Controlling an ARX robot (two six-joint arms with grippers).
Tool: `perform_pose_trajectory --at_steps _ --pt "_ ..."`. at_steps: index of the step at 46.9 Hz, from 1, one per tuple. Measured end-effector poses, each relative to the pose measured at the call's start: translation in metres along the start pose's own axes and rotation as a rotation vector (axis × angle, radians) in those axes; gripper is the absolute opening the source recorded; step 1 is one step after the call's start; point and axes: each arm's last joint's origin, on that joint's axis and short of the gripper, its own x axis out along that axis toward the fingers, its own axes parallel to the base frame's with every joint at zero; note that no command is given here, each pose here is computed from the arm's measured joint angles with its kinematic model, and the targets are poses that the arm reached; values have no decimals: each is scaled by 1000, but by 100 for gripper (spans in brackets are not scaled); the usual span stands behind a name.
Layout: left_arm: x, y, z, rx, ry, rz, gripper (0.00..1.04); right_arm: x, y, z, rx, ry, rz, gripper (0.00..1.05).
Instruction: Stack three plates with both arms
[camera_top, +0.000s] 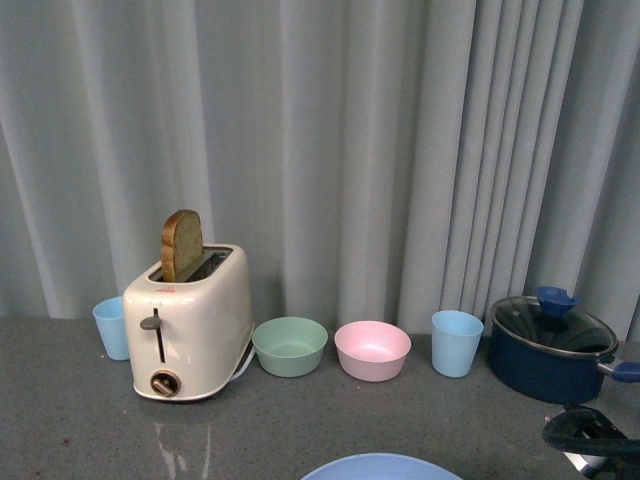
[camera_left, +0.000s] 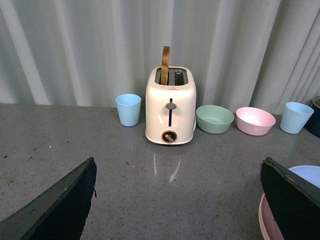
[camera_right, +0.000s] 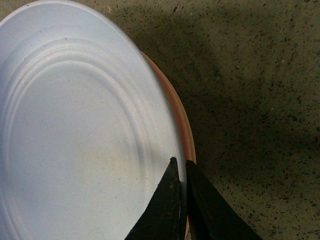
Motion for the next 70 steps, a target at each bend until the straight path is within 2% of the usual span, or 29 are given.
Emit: perform_pose_trajectory --at_steps 13,14,31,37,39,43,48,51,56,62,68,70 --pt "0 0 0 0 0 0 98 3 0 -3 7 25 -20 3" --pt "0 0 0 0 0 0 98 3 0 -3 9 27 -22 6" --pt "0 0 0 0 0 0 98 -6 -7 1 33 14 -37 66" --pt "0 0 0 0 0 0 98 -25 -11 9 38 -28 -48 94" --pt "0 0 0 0 0 0 98 -33 -13 9 47 -42 -60 99" --pt "0 0 0 0 0 0 98 -52 -22 9 77 -83 -116 97" --pt "0 0 0 0 0 0 98 -77 -37 8 115 -158 -275 97" --pt "0 0 0 0 0 0 98 -98 -47 8 131 -218 -415 97" --pt "0 0 0 0 0 0 98 -151 -56 9 174 -374 -595 97" --pt "0 0 0 0 0 0 98 -195 -41 13 124 -514 -702 97" --pt "0 0 0 0 0 0 98 -234 -11 12 28 -645 -731 97" --pt "0 0 0 0 0 0 98 -243 -1 8 -34 -722 -679 94"
